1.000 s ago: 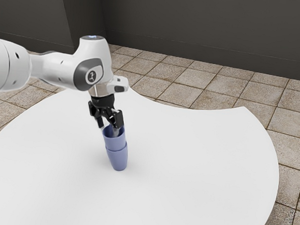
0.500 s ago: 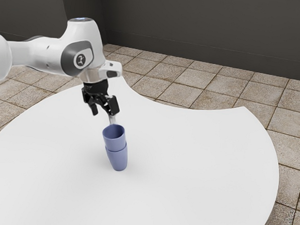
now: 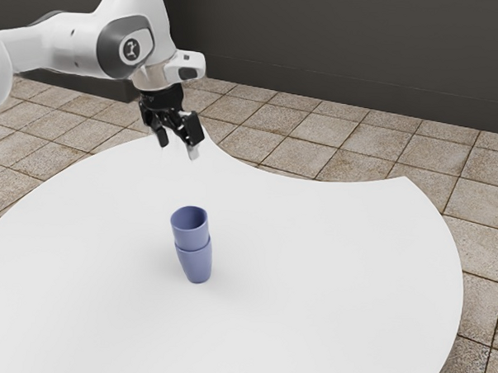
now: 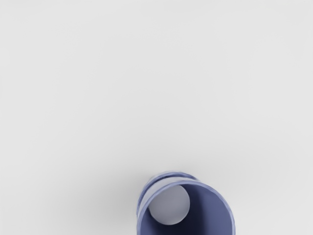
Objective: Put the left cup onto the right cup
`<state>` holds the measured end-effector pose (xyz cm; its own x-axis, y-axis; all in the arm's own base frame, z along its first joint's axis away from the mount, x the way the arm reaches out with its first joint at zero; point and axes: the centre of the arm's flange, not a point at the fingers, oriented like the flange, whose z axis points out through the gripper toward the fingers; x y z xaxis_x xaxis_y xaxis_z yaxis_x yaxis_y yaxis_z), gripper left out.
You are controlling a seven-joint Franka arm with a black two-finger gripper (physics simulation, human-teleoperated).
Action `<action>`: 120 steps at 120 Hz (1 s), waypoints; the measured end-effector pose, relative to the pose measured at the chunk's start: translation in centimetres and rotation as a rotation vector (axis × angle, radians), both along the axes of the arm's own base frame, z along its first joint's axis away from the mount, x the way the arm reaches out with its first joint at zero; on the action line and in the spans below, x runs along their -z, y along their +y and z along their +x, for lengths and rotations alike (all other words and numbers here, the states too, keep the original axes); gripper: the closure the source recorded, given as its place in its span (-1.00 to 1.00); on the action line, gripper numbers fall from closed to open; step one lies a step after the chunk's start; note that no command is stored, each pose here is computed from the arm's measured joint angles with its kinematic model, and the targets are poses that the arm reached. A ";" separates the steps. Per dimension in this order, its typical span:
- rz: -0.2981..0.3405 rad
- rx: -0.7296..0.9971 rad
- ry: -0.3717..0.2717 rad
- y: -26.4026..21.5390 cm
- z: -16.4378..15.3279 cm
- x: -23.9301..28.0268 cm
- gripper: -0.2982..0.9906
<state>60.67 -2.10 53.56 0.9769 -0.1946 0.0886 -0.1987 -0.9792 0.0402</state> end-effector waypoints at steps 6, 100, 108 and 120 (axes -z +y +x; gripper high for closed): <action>0.002 0.001 -0.006 0.0 0.3 -0.8 -0.54; 0.006 0.017 -0.011 -0.4 0.5 -4.9 -0.54; 0.006 0.018 -0.010 -0.4 0.5 -4.9 -0.54; 0.006 0.018 -0.009 -0.4 0.5 -4.9 -0.54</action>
